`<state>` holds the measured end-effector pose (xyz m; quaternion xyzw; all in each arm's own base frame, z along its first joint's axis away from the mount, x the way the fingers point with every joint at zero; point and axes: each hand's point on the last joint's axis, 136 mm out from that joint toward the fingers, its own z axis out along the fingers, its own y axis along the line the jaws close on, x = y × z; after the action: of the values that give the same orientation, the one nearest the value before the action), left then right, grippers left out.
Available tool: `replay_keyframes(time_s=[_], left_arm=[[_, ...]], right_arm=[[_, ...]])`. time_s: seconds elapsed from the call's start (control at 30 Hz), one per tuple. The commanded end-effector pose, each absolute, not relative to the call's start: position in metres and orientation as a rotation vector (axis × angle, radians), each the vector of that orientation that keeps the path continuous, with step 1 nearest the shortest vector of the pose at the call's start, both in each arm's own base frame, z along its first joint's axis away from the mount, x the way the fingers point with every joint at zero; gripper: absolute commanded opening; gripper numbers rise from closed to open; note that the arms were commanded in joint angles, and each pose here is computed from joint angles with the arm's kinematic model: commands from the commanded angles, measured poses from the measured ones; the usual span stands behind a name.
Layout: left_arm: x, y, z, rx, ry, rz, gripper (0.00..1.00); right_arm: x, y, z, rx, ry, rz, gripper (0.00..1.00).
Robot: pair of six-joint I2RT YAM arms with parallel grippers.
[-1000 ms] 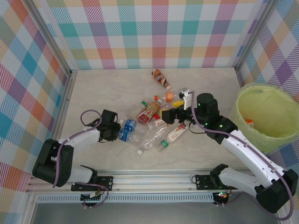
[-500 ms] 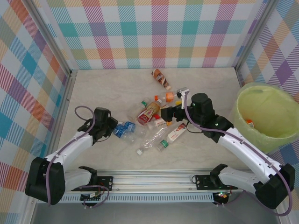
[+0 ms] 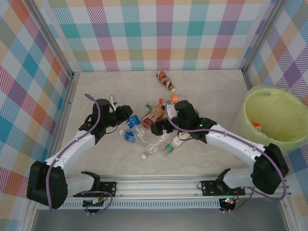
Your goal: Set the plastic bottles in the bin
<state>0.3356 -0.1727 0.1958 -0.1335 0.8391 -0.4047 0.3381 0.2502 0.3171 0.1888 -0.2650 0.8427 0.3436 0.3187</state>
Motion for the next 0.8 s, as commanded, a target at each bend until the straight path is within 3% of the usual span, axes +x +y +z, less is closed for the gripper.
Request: replay_keyframes(time_s=[0.0,0.3,0.63,0.77], left_arm=[[0.338,-0.199,0.239,-0.112,2.068,-1.126,0.0],[0.337,-0.232,0.262,0.022,2.017,-1.19,0.0],[0.338,-0.236,0.267,0.01,1.996,-1.243,0.0],[0.337,-0.239,0.271,0.018,1.984,-1.266,0.0]], right_arm=[[0.246,0.348,0.212,-0.71,2.152,1.058,1.0],[0.26,0.394,0.206,-0.61,2.171,1.153,1.0],[0.257,0.397,0.202,-0.639,2.143,1.181,0.99],[0.256,0.394,0.204,-0.624,2.12,1.192,0.84]])
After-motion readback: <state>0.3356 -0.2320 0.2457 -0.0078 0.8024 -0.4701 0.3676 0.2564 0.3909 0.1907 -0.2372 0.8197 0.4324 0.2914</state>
